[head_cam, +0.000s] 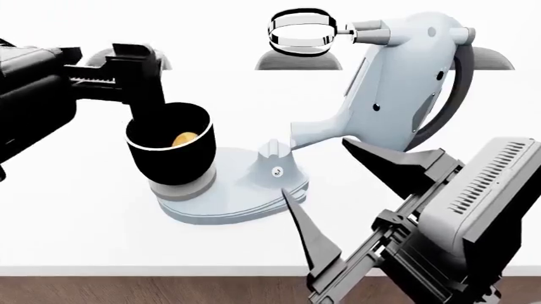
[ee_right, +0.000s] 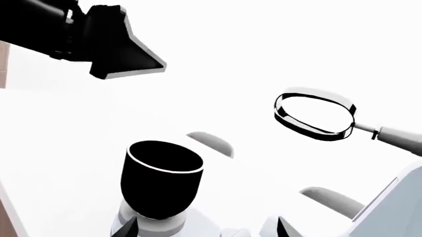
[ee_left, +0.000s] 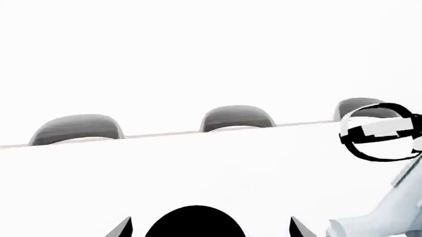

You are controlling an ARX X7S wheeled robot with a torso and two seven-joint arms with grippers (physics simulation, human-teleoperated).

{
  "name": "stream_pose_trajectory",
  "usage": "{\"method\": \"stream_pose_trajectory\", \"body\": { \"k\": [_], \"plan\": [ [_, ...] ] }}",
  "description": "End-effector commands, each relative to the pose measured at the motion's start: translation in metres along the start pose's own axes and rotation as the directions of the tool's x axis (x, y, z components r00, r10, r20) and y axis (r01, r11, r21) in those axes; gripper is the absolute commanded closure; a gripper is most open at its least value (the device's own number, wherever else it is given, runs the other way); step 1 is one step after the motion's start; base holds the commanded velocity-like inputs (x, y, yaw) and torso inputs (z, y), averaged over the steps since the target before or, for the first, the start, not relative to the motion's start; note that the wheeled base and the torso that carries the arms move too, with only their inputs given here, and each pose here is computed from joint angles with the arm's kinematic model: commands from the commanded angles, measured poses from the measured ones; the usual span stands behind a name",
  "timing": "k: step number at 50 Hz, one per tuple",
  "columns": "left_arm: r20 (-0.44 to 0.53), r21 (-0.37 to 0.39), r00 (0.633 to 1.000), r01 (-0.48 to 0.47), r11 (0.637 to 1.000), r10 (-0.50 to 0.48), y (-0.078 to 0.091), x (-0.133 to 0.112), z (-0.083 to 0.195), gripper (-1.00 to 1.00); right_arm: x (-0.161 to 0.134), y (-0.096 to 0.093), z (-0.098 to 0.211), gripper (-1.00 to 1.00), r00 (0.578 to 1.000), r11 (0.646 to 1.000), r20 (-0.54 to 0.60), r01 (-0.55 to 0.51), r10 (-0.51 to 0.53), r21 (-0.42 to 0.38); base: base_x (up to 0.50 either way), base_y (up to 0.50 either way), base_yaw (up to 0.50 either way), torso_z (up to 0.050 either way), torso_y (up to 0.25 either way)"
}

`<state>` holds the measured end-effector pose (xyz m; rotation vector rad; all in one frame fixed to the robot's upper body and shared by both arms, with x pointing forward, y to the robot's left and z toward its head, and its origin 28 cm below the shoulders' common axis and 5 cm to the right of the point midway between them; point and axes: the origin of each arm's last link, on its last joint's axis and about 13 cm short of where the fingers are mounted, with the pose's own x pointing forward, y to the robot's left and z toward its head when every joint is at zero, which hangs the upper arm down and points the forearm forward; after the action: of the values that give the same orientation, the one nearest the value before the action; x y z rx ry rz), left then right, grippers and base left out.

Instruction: Place the bread in the stand mixer bowl.

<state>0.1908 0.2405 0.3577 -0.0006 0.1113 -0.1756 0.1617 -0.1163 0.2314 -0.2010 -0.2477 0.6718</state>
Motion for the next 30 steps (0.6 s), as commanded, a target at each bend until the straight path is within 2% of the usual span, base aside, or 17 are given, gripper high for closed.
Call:
{"method": "stream_pose_trajectory", "body": {
  "k": [1, 3, 4, 9, 15, 30],
  "plan": [
    [0.110, 0.057, 0.991, 0.068, 0.996, -0.074, -0.005, -0.024, -0.028, -1.00, -0.001, 0.000, 0.002, -1.00, 1.000, 1.000, 0.005, 0.005, -0.005, 0.000, 0.00, 0.00, 0.00, 0.000, 0.000],
    [0.128, 0.069, 0.988, 0.082, 0.994, -0.090, -0.007, -0.029, -0.034, -1.00, -0.001, 0.000, 0.002, -1.00, 1.000, 1.000, 0.007, 0.007, -0.007, 0.002, 0.00, 0.00, 0.00, 0.000, 0.000],
    [0.169, 0.080, 0.981, 0.086, 0.993, -0.098, -0.008, -0.032, -0.036, -1.00, -0.002, -0.001, 0.002, -1.00, 1.000, 1.000, 0.008, 0.007, -0.007, 0.003, 0.00, 0.00, 0.00, 0.000, 0.000],
    [0.164, 0.098, 0.979, 0.110, 0.989, -0.125, -0.013, -0.037, -0.056, -1.00, -0.003, -0.001, 0.003, -1.00, 1.000, 1.000, 0.013, 0.010, -0.010, 0.006, 0.00, 0.00, 0.00, 0.000, 0.000],
    [0.166, 0.085, 0.976, 0.126, 0.988, -0.139, -0.014, -0.038, -0.071, -1.00, -0.004, -0.002, 0.004, -1.00, 1.000, 1.000, 0.017, 0.017, -0.017, 0.008, 0.00, 0.00, 0.00, 0.000, 0.000],
    [0.210, 0.091, 0.965, 0.139, 0.986, -0.155, -0.016, -0.045, -0.081, -1.00, -0.004, -0.001, 0.011, -1.00, 0.997, 0.999, 0.071, 0.031, -0.033, 0.029, 0.00, 0.00, 0.00, 0.000, 0.000]
  ]
}}
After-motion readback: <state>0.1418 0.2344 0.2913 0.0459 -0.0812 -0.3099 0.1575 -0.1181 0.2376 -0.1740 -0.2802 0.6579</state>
